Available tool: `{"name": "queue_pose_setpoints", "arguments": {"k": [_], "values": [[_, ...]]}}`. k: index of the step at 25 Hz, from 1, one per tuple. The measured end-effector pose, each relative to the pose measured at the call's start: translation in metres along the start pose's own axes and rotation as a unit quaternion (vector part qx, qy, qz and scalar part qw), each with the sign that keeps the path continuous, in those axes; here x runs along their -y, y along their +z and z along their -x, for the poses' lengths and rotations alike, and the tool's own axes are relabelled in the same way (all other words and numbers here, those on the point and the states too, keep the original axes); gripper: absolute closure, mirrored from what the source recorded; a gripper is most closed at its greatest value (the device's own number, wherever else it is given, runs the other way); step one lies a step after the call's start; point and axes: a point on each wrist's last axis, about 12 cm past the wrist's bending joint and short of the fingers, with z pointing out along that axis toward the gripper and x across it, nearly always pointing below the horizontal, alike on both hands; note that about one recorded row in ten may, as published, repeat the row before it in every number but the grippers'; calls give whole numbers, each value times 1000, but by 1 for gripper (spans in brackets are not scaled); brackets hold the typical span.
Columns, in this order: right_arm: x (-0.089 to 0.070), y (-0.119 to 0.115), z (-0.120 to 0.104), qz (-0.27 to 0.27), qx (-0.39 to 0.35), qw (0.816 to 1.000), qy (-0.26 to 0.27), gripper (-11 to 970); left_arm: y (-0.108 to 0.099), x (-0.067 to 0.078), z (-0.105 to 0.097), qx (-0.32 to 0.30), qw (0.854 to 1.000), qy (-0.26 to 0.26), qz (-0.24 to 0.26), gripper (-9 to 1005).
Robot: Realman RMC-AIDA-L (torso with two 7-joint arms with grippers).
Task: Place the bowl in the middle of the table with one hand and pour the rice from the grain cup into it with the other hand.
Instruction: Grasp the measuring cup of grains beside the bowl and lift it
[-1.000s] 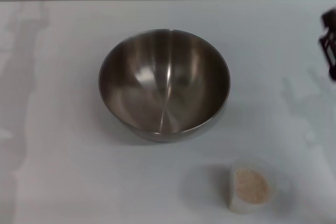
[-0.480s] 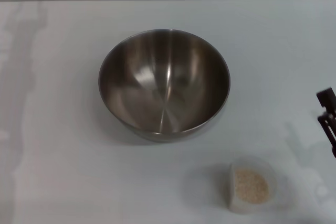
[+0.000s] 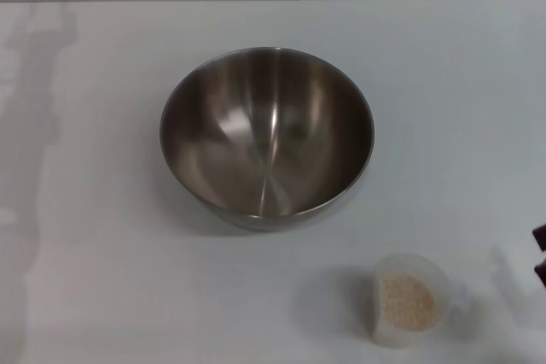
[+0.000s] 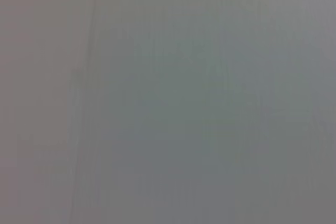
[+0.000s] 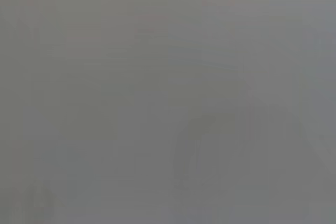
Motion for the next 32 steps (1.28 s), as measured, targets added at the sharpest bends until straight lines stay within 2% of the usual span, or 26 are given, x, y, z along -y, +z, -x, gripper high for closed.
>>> {"name": "queue_pose_setpoints", "arguments": {"k": [4, 14, 19, 32], "values": [[-13, -19, -1, 31, -29, 999, -13, 260, 2, 1, 0, 1, 1000, 4, -2, 534], [-23, -43, 0, 18, -59, 997, -35, 261, 5, -4, 0, 1, 1000, 8, 12, 534], [-23, -45, -3, 21, -76, 996, -42, 261, 2, -6, -4, -7, 1000, 24, 16, 533], [-24, -47, -14, 44, -120, 991, -50, 260, 1, -5, -4, -4, 1000, 24, 16, 533]]}}
